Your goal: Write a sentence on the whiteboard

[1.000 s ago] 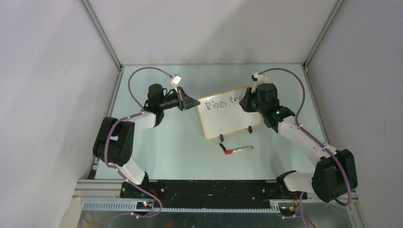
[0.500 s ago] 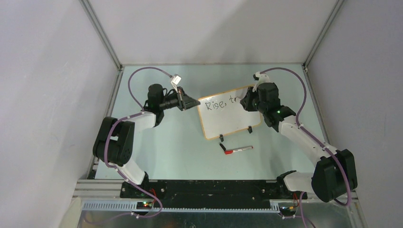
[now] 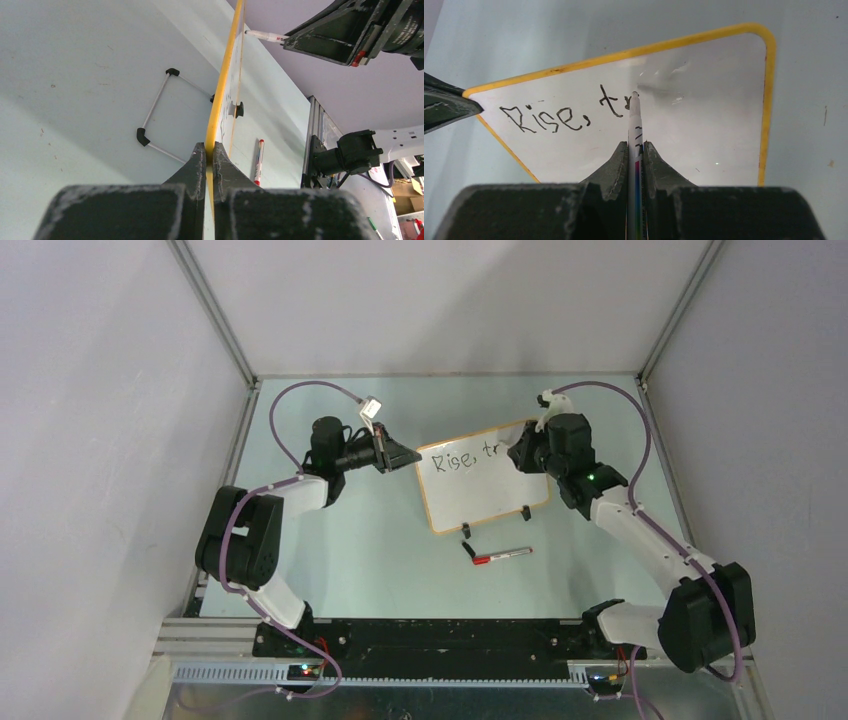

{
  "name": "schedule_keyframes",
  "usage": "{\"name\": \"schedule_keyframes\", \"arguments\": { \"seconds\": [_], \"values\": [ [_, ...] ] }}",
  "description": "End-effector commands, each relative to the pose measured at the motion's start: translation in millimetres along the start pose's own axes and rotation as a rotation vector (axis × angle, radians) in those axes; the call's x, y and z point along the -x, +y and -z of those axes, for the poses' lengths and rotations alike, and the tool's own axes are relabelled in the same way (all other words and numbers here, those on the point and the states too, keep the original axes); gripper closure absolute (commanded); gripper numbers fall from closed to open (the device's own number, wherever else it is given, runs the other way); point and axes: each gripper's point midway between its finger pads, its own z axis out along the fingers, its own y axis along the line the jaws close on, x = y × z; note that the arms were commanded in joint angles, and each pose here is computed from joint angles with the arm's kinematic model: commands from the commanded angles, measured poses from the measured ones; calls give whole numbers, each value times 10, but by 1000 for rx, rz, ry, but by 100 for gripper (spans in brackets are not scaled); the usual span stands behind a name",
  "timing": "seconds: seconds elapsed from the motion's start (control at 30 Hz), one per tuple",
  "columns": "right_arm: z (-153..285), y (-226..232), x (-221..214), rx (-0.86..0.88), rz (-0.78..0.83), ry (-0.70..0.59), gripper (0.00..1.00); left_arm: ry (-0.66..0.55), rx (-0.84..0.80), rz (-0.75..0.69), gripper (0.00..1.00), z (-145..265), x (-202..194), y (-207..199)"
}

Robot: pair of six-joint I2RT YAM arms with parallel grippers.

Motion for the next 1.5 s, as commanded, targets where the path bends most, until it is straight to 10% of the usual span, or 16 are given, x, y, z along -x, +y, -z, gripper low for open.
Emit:
{"name": "schedule_keyframes", "arguments": {
  "seconds": [0.0, 1.47],
  "values": [
    [215, 138, 385, 46, 10, -109, 100, -31, -18, -81, 97, 41, 174, -99],
    [111, -102, 209, -41, 11, -87, 100, -29, -11, -76, 97, 37, 175, -84]
  ]
}}
